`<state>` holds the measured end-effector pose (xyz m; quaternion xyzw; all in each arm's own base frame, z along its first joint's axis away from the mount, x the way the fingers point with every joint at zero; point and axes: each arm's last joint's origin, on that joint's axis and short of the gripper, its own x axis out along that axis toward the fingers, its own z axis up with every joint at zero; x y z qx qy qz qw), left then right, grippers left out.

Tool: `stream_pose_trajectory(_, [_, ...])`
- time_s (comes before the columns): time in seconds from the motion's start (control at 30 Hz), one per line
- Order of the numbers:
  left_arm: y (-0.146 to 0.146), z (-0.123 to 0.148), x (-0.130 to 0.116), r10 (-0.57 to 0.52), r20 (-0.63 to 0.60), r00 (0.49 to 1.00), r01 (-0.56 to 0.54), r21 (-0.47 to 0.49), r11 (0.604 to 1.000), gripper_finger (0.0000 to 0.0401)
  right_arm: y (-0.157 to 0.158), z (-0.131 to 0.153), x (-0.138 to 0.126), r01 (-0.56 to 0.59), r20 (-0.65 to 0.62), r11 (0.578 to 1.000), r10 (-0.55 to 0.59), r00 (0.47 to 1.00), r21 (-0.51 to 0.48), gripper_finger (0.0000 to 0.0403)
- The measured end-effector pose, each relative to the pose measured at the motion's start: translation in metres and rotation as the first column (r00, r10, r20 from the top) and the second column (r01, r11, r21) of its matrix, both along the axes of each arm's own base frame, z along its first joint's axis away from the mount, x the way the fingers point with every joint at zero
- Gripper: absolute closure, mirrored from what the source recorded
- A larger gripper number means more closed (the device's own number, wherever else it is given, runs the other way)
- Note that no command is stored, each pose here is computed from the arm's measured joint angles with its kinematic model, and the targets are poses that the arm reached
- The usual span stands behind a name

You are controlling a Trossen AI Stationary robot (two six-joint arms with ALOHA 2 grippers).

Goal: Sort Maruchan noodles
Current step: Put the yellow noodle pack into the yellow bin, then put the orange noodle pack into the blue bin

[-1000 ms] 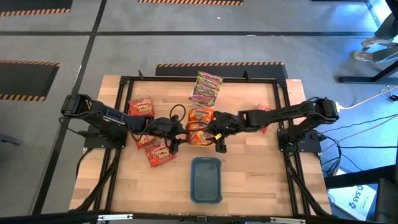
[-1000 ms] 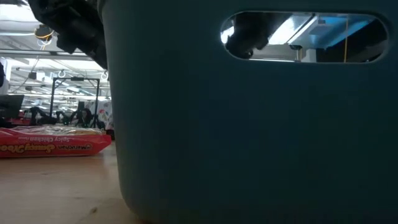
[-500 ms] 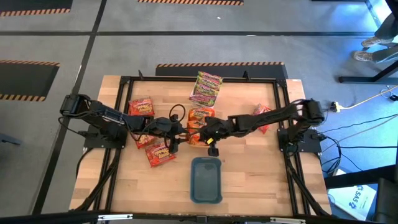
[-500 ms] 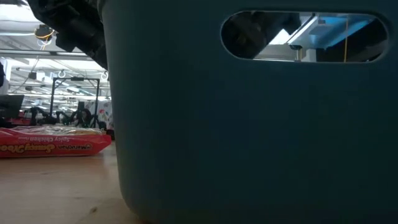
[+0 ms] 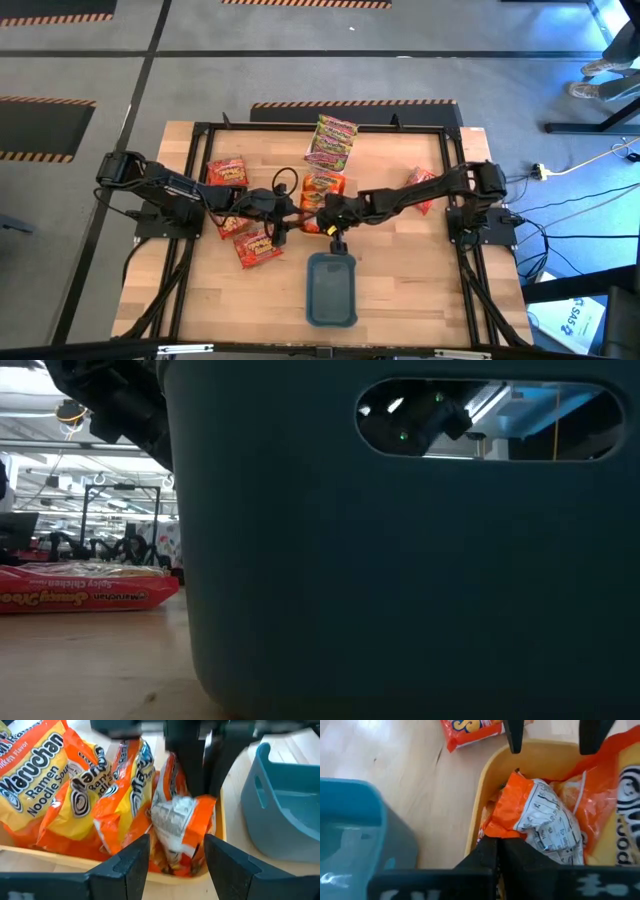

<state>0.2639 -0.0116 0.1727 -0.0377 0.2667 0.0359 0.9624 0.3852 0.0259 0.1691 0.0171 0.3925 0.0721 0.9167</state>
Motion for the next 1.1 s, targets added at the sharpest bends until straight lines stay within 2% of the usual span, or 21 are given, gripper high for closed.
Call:
stream_pose_trajectory(0.2, [0.000,0.002,-0.003,-0.005,-0.007,1.000,0.005,-0.002,1.000,0.0218,0.001,0.034,0.001,0.010,0.040,0.999,-0.012,0.999,0.041,0.0371])
stream_pose_trajectory(0.43, [0.003,0.018,-0.018,0.009,-0.027,1.000,-0.009,0.004,1.000,0.0218,0.010,0.076,-0.005,0.001,-0.016,0.999,0.000,1.000,0.050,0.0268])
stream_pose_trajectory(0.6, [0.009,0.029,-0.031,0.087,-0.038,0.995,-0.086,0.036,0.996,0.0218,0.014,0.084,-0.022,-0.018,-0.076,0.998,0.023,0.997,0.065,0.0199])
stream_pose_trajectory(0.73, [0.016,0.030,-0.038,0.146,-0.075,0.986,-0.142,0.055,0.988,0.0206,0.022,0.084,-0.044,-0.029,-0.093,0.997,0.036,0.995,0.074,0.0169])
stream_pose_trajectory(0.87, [0.021,0.026,-0.042,0.194,-0.128,0.973,-0.193,0.018,0.981,0.0180,0.022,0.088,-0.072,0.013,-0.066,0.999,-0.011,0.998,0.034,0.0163])
stream_pose_trajectory(0.93, [0.024,0.022,-0.045,0.191,-0.178,0.965,-0.202,-0.042,0.978,0.0166,0.018,0.086,-0.086,0.064,-0.055,0.998,-0.063,0.997,0.011,0.0164])
stream_pose_trajectory(1.03, [0.025,0.015,-0.052,0.139,-0.288,0.948,-0.188,-0.152,0.970,0.0154,0.014,0.081,-0.104,0.117,-0.018,0.993,-0.116,0.993,0.019,0.0169])
stream_pose_trajectory(1.1, [0.023,0.011,-0.057,0.064,-0.356,0.932,-0.156,-0.236,0.959,0.0153,0.013,0.075,-0.113,0.133,0.011,0.991,-0.133,0.991,0.035,0.0170])
